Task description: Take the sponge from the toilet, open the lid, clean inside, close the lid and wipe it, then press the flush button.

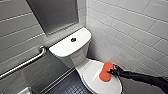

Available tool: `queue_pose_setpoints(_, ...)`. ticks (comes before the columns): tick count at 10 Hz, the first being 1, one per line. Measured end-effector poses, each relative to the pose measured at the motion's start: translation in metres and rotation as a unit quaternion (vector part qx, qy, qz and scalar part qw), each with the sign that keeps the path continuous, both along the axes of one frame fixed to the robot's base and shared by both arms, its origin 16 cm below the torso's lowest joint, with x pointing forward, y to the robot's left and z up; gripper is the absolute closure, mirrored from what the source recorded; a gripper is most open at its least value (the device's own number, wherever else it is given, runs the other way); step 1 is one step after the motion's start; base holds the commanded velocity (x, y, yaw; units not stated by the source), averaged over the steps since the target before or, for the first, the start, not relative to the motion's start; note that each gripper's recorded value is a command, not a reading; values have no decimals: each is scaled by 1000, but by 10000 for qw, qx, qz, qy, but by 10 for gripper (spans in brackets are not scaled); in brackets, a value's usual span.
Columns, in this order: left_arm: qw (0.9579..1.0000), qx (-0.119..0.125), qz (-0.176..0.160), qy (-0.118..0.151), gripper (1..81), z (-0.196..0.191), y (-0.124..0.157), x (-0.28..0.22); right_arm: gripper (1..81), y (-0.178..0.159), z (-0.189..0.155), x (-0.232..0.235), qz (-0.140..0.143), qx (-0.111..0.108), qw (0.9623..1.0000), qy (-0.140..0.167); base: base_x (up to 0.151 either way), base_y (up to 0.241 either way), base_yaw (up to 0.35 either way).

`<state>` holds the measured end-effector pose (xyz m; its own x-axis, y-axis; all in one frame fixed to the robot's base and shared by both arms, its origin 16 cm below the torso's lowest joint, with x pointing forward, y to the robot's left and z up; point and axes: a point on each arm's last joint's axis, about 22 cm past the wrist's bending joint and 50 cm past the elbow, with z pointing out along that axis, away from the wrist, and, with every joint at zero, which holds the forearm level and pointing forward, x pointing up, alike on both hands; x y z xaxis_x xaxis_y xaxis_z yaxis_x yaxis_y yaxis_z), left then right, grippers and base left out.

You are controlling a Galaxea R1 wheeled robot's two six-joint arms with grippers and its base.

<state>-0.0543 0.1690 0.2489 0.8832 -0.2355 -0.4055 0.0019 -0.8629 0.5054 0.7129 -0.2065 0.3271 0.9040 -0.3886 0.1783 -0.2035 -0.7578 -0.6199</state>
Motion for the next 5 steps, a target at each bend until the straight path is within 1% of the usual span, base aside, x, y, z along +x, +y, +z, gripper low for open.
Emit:
queue_pose_setpoints(2,10000,-16,3,-2,10,0,-2,0,811,-11,2,-22,-165,168,9997,44,0,0,0)
queue_pose_setpoints(4,10000,-15,3,-4,10,0,-2,0,811,-45,-1,-60,-373,196,9989,204,0,0,0)
queue_pose_setpoints(5,10000,-14,0,-3,10,0,-2,0,811,-64,-6,-80,-550,174,9981,238,0,0,0)
